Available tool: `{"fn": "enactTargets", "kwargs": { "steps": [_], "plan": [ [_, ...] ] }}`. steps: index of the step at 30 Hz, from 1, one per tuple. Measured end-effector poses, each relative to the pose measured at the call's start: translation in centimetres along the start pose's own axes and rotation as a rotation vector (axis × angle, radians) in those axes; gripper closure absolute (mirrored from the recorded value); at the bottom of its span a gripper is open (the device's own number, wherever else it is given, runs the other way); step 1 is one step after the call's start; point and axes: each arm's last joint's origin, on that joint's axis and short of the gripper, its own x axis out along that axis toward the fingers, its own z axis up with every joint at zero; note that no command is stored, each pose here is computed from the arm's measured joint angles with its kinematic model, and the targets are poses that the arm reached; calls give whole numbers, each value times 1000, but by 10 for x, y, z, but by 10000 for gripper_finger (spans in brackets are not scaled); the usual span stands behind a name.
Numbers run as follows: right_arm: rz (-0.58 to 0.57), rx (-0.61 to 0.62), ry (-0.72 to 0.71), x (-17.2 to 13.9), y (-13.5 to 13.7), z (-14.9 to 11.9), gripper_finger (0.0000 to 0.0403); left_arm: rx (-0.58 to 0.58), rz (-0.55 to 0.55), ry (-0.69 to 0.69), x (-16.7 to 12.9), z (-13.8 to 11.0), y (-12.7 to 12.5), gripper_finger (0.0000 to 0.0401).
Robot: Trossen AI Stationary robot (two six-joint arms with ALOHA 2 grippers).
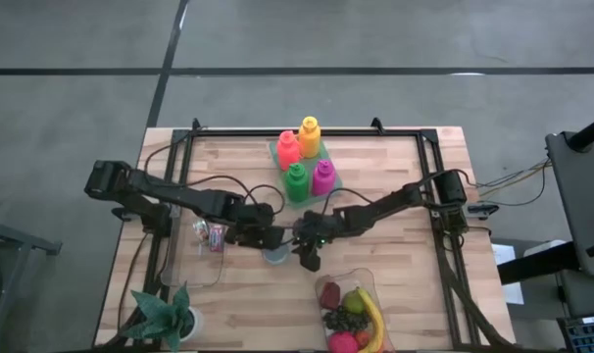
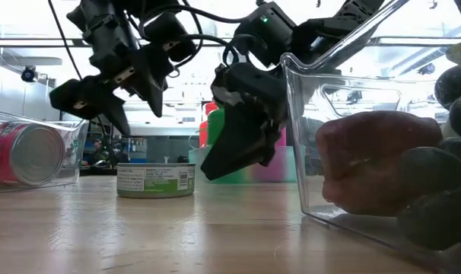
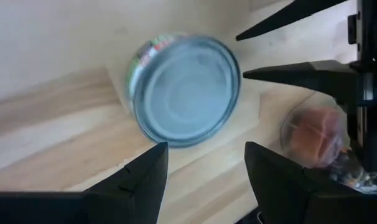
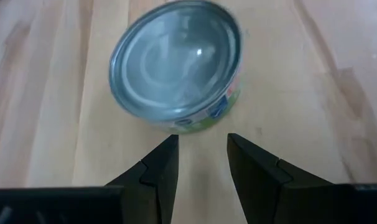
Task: Pick & Place Food Item
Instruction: Put the green and white tuna can into the top transparent bin
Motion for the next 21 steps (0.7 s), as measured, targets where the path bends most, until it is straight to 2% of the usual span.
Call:
{"fn": "enactTargets", "kwargs": {
  "steps": [13,17,21],
  "plan": [
    [5,-2,-3,1,0,-1,269,-2,9,10,12,-5,0,185],
    [12,-3,-23,1,1,1,269,-7,19,-8,17,-3,7,185],
    [16,-5,-28,1,1,1,269,-73,20,-11,25,-3,19,185]
  ]
}}
